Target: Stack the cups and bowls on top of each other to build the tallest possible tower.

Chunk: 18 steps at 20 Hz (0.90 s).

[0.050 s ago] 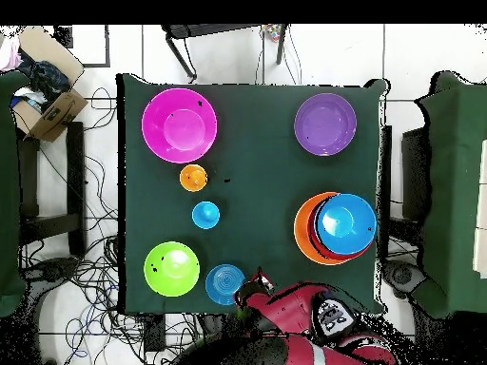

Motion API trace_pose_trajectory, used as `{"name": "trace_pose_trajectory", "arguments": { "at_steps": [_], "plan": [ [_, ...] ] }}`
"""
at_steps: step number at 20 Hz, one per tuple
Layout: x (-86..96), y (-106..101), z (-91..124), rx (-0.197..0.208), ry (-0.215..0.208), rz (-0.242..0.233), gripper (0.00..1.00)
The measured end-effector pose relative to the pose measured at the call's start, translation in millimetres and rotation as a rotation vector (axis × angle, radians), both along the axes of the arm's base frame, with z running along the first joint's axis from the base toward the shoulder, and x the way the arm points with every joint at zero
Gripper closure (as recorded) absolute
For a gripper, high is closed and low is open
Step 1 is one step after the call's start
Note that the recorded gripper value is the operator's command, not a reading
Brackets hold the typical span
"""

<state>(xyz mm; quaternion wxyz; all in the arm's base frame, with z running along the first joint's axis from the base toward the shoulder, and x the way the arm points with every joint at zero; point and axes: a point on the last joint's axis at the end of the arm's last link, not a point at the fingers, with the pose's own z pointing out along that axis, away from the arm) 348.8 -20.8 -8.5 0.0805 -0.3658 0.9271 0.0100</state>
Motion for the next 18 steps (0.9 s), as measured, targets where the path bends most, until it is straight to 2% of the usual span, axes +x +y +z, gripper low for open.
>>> {"name": "trace_pose_trajectory", "arguments": {
  "at_steps": [8, 12, 18],
  "plan": [
    [-0.1, 3.8, 0.7, -0.008, 0.002, 0.004, 0.0],
    [-1.9, 20.8, 0.4, -0.023, 0.006, 0.008, 0.0],
    [3.3, 47.0, -0.5, -0.013, -0.015, 0.006, 0.0]
  ]
}}
